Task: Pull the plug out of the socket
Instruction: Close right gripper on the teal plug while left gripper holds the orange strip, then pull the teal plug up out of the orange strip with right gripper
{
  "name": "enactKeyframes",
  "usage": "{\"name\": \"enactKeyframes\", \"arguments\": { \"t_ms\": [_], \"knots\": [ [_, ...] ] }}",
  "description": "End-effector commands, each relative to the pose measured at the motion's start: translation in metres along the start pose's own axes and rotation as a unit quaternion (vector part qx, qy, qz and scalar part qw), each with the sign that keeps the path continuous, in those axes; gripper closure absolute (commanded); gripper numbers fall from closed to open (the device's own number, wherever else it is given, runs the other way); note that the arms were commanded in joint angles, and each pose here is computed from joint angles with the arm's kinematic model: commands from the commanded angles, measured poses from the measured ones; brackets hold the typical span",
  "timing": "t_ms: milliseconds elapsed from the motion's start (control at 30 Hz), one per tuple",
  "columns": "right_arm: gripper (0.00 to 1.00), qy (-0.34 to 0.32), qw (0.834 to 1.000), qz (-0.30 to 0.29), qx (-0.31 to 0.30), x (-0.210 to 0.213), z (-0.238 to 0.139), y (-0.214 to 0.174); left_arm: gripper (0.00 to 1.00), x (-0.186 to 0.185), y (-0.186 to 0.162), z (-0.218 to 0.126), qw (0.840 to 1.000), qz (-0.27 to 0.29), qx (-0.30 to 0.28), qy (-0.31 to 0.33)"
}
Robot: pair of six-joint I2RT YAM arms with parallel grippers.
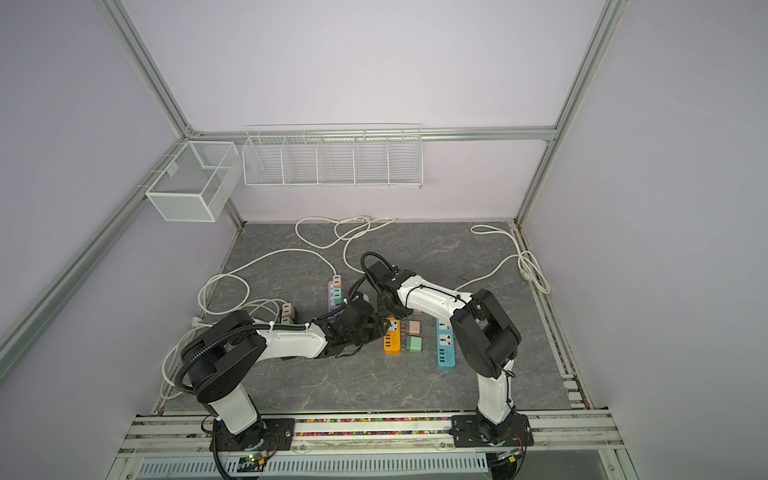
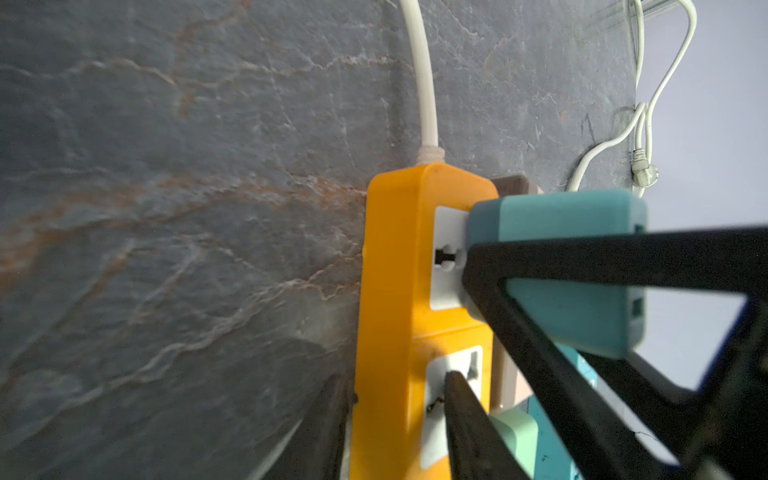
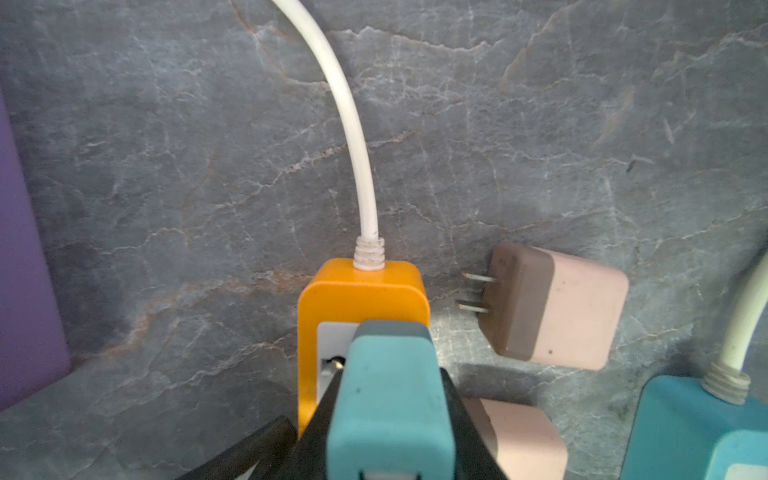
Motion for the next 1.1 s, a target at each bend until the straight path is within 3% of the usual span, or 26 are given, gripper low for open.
{"name": "enactKeyframes", "arguments": {
  "t_ms": [0,467,1067],
  "knots": [
    [0.82,0.026,0.999,0.022,-0.013,0.000,-0.016,0.007,0.61,0.058,-0.044,0.001,0.992,0.007,0.070,0.108],
    [0.84,0.047,0.999,0.015,0.002,0.017,-0.013,0.001,0.61,0.054,-0.041,-0.003,0.992,0.008,0.065,0.103],
    [0.84,0.078,0.996,0.032,-0.024,-0.004,-0.055,0.009,0.62,0.035,-0.029,-0.008,0.996,0.014,0.054,0.076]
  ]
}}
Point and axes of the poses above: each gripper's point midway between its finger pads, its own z axis out along the fingers, its own x axis along the line the jaws close on, y = z × x, the point moved 2 cm from there along -z, back along the fingers, and after that the axes turned 10 degrees about z, right-handed, at the moved point
